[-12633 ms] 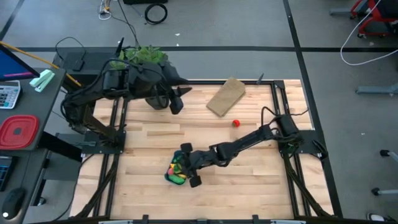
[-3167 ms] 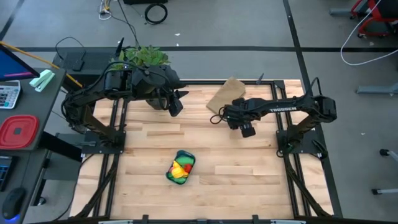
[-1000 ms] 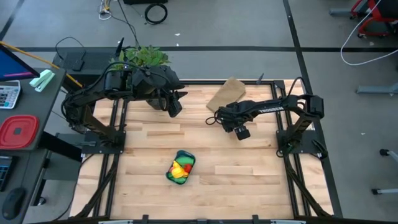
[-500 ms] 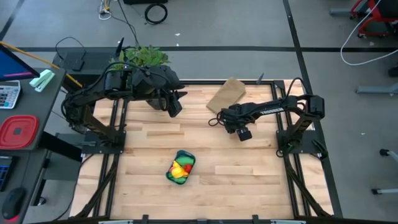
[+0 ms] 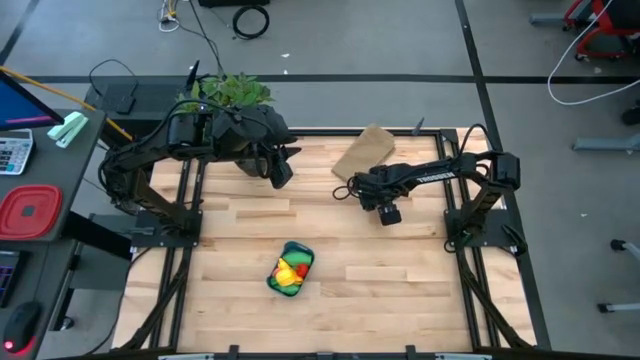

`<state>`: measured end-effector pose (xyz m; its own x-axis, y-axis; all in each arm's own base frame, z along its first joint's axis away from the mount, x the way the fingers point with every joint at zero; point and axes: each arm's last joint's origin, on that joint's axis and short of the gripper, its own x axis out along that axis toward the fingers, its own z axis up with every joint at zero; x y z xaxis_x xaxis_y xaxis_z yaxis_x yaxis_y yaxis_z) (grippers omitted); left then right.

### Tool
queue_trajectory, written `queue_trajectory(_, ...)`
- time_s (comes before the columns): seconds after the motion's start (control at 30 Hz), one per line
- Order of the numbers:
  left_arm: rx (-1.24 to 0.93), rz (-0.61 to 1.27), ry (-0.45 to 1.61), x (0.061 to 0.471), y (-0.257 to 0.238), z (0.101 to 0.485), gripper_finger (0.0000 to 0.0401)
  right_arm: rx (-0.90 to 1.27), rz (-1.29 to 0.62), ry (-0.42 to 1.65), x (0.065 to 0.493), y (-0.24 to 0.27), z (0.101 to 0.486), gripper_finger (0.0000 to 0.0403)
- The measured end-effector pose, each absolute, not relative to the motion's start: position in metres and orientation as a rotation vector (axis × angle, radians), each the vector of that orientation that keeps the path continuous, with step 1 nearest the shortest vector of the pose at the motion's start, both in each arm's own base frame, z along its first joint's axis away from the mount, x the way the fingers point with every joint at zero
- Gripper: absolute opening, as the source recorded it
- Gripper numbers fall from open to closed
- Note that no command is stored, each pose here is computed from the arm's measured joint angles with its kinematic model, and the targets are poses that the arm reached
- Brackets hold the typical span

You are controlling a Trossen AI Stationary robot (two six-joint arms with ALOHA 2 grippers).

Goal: Pick and placing Produce into tupperware
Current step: Put the red strawberry into the blue bin

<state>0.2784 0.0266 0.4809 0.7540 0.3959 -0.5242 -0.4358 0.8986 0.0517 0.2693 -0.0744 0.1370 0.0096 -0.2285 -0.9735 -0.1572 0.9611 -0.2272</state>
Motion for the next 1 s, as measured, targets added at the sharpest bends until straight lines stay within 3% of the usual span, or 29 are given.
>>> queue_trajectory(0.2, -0.075, 0.454, 0.555, 0.278, 0.027, 0.481, 0.0120, -0.247, -0.117, 1.561, 0.269, -0.074, 0.137, 0.0252)
queue_trajectory(0.5, -0.075, 0.454, 0.555, 0.278, 0.027, 0.481, 0.0120, -0.172, -0.207, 1.534, 0.271, -0.075, 0.137, 0.0190)
queue_trajectory(0.8, -0.075, 0.454, 0.554, 0.278, 0.027, 0.481, 0.0123, -0.137, -0.214, 1.463, 0.280, -0.058, 0.138, 0.0221)
queue_trajectory(1.0, -0.074, 0.454, 0.555, 0.278, 0.027, 0.481, 0.0119, -0.170, -0.168, 1.371, 0.294, -0.032, 0.143, 0.0202)
